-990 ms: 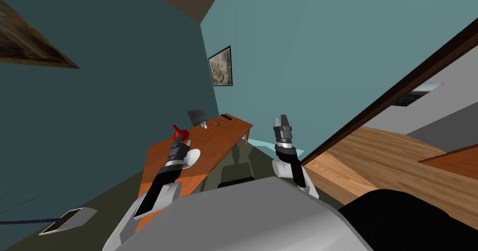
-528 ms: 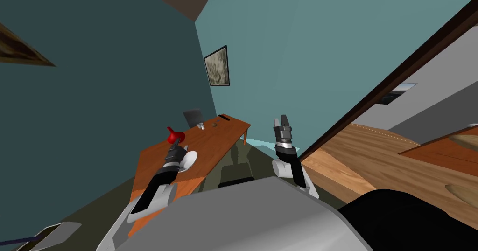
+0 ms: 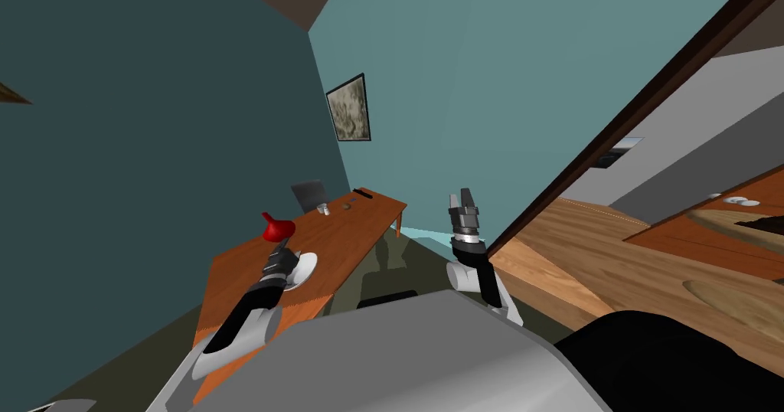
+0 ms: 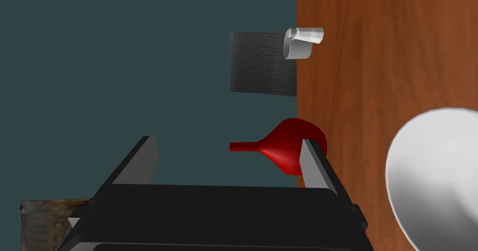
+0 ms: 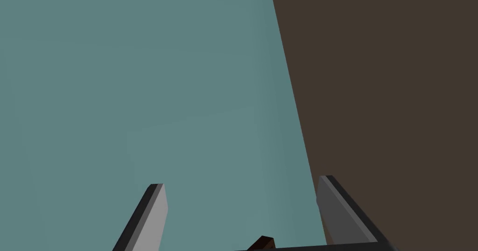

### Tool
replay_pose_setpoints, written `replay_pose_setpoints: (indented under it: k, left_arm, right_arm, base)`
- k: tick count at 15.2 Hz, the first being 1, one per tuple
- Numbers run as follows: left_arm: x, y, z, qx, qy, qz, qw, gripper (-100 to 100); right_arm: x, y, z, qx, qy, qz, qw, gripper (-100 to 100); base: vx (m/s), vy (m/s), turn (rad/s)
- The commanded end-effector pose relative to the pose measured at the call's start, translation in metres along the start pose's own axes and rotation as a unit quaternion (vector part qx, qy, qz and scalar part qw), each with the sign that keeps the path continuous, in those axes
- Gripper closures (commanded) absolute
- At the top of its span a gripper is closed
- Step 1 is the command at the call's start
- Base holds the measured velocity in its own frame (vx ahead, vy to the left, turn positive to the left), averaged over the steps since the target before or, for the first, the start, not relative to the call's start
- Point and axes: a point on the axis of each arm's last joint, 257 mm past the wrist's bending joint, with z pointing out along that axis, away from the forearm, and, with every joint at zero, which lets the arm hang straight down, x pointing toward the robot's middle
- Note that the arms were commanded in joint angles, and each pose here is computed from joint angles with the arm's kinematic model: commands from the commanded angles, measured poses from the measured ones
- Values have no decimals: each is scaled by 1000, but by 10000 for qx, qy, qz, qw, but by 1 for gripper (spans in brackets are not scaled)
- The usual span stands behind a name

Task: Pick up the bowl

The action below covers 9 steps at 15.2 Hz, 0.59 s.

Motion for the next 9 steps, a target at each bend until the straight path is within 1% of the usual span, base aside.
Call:
replay_pose_setpoints:
  k: [1,2,3,5,6,7,8,9]
  left_arm:
    - [-20,19,2,-305,-207,-88,9993,-100]
    - [-21,23,2,-392,-231,-89,9989,-100]
    - [-37,34,0,-561,-386,-172,9975,-100]
    - [-38,41,-1,-689,-421,-175,9966,-100]
    - [-53,52,-3,-863,-580,-267,9942,-100]
    - [-55,57,-4,-957,-606,-270,9932,-100]
    - [-55,58,-5,-982,-613,-271,9929,-100]
    - [-70,72,-9,-1194,-783,-374,9890,-100]
  right_arm:
    - [0,0,0,0,0,0,10000,0]
    - [0,0,0,0,0,0,10000,0]
    - [0,0,0,0,0,0,10000,0]
    - [0,0,0,0,0,0,10000,0]
    - [0,0,0,0,0,0,10000,0]
    - [0,0,0,0,0,0,10000,0]
    - [0,0,0,0,0,0,10000,0]
    - [0,0,0,0,0,0,10000,0]
  base:
    - [4,-13,-95]
    - [5,-12,-111]
    - [6,-14,-154]
    - [5,-8,-61]
    - [6,-13,-76]
    - [7,-13,-103]
    - [5,-7,-44]
    - [6,-11,-79]
